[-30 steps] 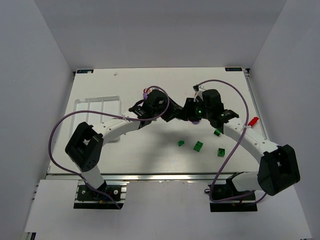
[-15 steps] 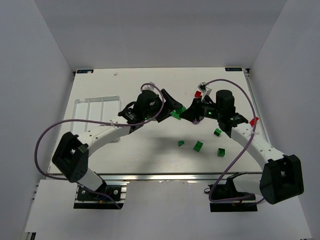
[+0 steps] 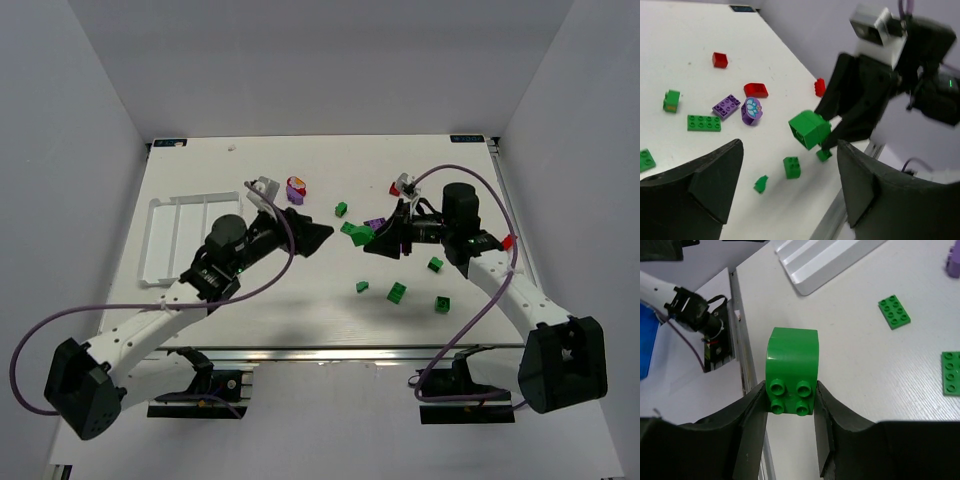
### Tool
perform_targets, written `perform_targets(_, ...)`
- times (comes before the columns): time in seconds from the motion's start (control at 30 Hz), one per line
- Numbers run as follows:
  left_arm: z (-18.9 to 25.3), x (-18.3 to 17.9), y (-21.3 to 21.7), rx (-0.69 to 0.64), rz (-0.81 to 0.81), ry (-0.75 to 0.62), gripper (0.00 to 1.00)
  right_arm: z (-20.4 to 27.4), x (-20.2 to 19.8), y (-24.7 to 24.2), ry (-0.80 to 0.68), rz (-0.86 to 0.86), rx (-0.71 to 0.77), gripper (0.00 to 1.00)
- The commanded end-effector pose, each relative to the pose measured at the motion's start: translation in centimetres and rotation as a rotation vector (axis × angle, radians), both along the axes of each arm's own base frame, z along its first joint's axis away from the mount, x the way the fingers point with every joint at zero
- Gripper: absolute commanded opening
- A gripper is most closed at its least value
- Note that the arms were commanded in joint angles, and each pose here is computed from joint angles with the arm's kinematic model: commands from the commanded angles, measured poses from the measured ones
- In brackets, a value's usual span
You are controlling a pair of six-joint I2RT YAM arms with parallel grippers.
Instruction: Sort the legos into containers by color
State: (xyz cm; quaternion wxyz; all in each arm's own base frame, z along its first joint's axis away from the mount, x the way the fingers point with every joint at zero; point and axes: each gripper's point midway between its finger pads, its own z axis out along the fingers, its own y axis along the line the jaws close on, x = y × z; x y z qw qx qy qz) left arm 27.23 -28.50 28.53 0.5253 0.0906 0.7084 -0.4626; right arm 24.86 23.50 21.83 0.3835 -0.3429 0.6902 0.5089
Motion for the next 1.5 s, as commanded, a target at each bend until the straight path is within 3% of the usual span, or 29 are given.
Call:
perform_targets(0.0, 1.4, -3.1, -0.1, 0.114, -0.168, -0.323, 0.87, 2.8, -1.7, 0.2, -0.279, 0.162, 0.036, 0.0)
perform_targets(0.13, 0.3, -3.7, -0.6, 0.115, -0.212, -0.255, 0.93, 3.4, -1.8, 0.2, -0.498, 0.212, -0.022, 0.0)
perform_targets(0.3, 1.5, -4.9, -3.0, -0.08, -0.334, -0.082, 0.98, 3.9, -2.0, -0.1, -0.766, 0.259, -0.062, 0.0)
perform_targets(0.37, 2.2, -5.0, -3.8, -0.124, -0.375, -0.087, 0.98, 4.3, -2.3, 0.0, -0.831, 0.293, -0.05, 0.0)
perform_targets(0.5, 3.9, -6.3, -3.0, -0.147, -0.4, -0.249, 0.98, 5.7, -3.6, 0.5, -0.761, 0.364, 0.021, 0.0)
perform_targets(0.67, 5.0, -7.6, -1.4, -0.064, -0.383, -0.445, 0.98, 7.5, -4.8, 0.8, -0.66, 0.401, 0.096, 0.0)
perform_targets(0.83, 4.6, -7.5, -1.3, -0.023, -0.385, -0.46, 0.97, 8.5, -6.0, 1.3, -0.597, 0.436, 0.142, 0.0)
perform_targets(1.0, 3.0, -6.9, -1.9, 0.024, -0.399, -0.427, 0.88, 9.1, -8.0, 2.7, -0.558, 0.485, 0.173, 0.0)
perform_targets(1.2, 2.6, -6.1, -1.9, 0.112, -0.362, -0.466, 0.87, 10.0, -8.7, 3.5, -0.523, 0.492, 0.197, 0.0)
perform_targets(1.47, 3.6, -6.5, -2.1, 0.074, -0.379, -0.482, 0.85, 9.8, -8.0, 4.3, -0.468, 0.49, 0.202, 0.0)
